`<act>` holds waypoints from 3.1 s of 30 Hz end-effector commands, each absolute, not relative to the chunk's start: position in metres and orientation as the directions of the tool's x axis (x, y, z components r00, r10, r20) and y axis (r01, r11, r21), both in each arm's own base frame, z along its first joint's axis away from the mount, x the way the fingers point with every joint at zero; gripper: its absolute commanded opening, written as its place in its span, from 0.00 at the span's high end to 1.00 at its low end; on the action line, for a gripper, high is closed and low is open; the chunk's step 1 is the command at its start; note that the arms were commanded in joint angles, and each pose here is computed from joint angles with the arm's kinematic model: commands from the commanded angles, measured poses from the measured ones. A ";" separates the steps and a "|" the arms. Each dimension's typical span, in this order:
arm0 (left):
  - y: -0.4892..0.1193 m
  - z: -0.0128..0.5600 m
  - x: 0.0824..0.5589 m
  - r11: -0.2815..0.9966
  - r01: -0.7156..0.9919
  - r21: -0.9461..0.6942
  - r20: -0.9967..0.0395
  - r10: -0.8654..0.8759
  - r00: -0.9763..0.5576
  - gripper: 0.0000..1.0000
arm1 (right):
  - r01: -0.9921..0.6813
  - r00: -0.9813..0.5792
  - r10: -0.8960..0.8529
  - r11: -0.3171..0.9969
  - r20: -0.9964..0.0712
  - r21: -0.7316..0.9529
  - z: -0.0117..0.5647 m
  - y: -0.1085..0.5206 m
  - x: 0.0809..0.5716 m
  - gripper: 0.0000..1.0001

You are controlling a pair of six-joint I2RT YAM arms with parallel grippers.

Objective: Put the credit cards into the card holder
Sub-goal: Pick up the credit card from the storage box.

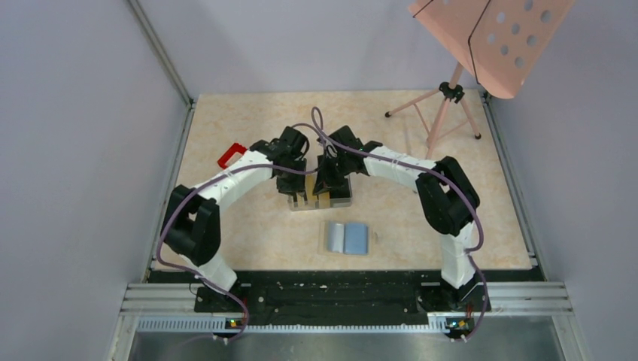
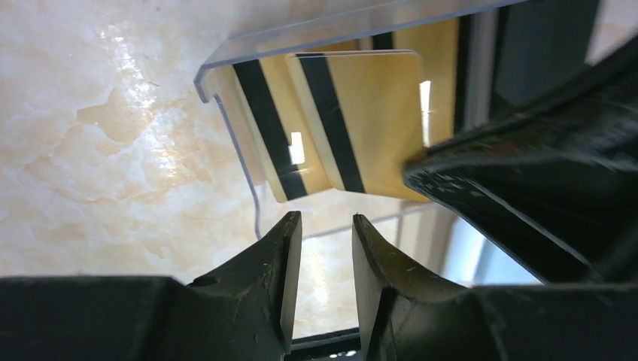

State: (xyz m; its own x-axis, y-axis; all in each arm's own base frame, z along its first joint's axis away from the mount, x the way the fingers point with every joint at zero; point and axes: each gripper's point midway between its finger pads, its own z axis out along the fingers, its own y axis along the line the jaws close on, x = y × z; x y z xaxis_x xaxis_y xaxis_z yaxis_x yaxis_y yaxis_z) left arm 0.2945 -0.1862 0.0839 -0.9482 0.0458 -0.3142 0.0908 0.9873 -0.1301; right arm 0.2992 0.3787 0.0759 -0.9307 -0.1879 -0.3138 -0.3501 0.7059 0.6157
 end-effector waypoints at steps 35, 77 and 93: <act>-0.249 0.182 0.285 0.374 0.158 -0.914 -0.291 -0.332 -0.897 0.68 | -0.267 -0.964 -0.085 0.376 -0.254 0.888 0.197 0.340 0.259 1.00; -0.253 0.235 0.243 0.221 0.341 -0.914 -0.395 -0.287 -0.873 1.00 | -0.291 -0.949 0.061 0.216 -0.311 0.932 0.225 0.307 0.275 0.59; -0.258 0.242 0.240 0.185 0.357 -0.915 -0.397 -0.272 -0.877 1.00 | -0.258 -0.961 0.037 0.233 -0.273 0.938 0.208 0.310 0.272 0.68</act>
State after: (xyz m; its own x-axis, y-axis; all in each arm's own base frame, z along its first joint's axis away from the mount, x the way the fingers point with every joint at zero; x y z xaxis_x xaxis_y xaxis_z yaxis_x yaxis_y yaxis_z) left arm 0.2447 -0.2546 0.2257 -0.8971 -0.2875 -0.3354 0.2748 0.2315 -0.9332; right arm 0.2767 0.3083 0.2068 -0.9678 0.0577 -0.2449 -0.2240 0.2451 0.9432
